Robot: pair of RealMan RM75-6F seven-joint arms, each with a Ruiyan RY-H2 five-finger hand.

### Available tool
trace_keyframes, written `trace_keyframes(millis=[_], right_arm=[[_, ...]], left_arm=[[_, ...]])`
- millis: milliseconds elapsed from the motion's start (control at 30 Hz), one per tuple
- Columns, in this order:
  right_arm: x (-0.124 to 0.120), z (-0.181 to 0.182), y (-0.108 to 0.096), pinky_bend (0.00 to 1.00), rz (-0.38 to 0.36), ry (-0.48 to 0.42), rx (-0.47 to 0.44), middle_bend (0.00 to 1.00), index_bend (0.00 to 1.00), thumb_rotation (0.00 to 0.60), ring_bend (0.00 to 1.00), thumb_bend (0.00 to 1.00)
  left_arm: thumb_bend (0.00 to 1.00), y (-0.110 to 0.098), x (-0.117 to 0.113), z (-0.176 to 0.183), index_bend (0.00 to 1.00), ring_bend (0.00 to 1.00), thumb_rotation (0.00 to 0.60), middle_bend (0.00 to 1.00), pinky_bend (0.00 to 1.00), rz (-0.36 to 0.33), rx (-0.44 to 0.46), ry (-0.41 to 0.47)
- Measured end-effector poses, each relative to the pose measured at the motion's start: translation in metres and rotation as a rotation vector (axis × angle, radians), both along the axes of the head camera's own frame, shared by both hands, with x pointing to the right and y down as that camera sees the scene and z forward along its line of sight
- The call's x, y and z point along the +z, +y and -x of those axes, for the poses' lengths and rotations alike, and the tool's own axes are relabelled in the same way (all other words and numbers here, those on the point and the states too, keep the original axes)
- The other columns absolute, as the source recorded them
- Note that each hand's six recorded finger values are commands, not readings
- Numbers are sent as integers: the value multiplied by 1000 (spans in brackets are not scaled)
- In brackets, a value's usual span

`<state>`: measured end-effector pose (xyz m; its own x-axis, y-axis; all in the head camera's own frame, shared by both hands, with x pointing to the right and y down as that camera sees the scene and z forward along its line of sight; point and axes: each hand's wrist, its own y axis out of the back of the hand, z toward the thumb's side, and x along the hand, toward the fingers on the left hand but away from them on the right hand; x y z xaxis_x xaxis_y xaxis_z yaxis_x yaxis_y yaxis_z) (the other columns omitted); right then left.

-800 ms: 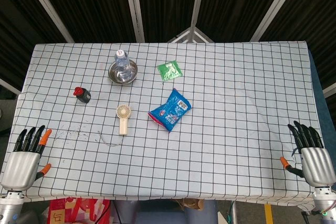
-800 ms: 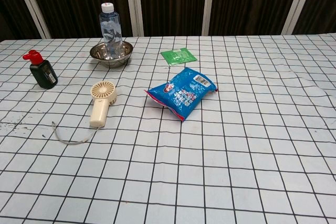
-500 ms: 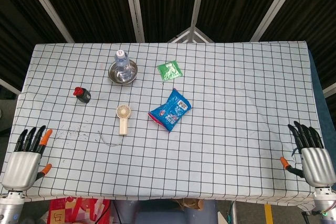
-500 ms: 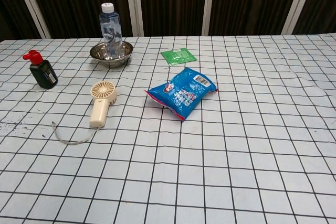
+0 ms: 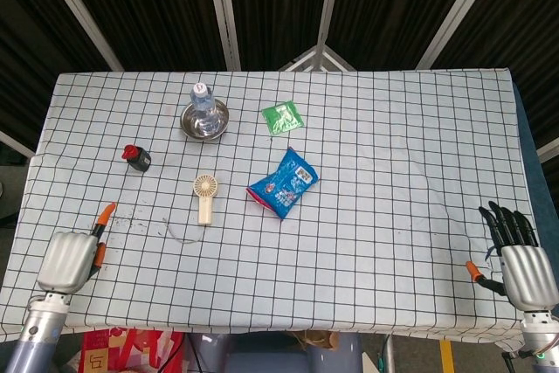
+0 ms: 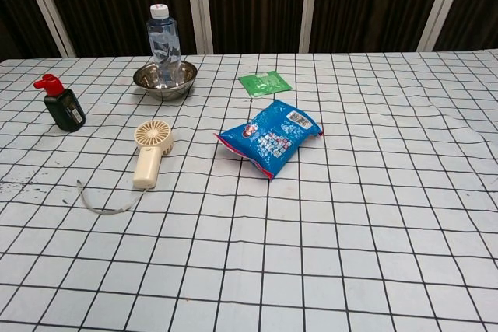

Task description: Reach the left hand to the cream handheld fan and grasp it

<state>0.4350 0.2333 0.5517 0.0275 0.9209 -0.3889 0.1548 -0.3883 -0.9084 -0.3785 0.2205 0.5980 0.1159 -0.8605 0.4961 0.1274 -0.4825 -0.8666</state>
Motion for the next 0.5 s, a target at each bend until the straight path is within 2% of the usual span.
trace_keyframes(millis=[300,500], right_arm=[[0,0,0,0,5,-4,0,0,88,600,0,279],[1,-1,-1,0,10,-8,-1,0,89,600,0,279]], left_arm=[[881,-28,39,-58,27,852,600,938,889,97,41,-8],[883,-37,63,-95,25,851,600,935,889,143,72,-20]])
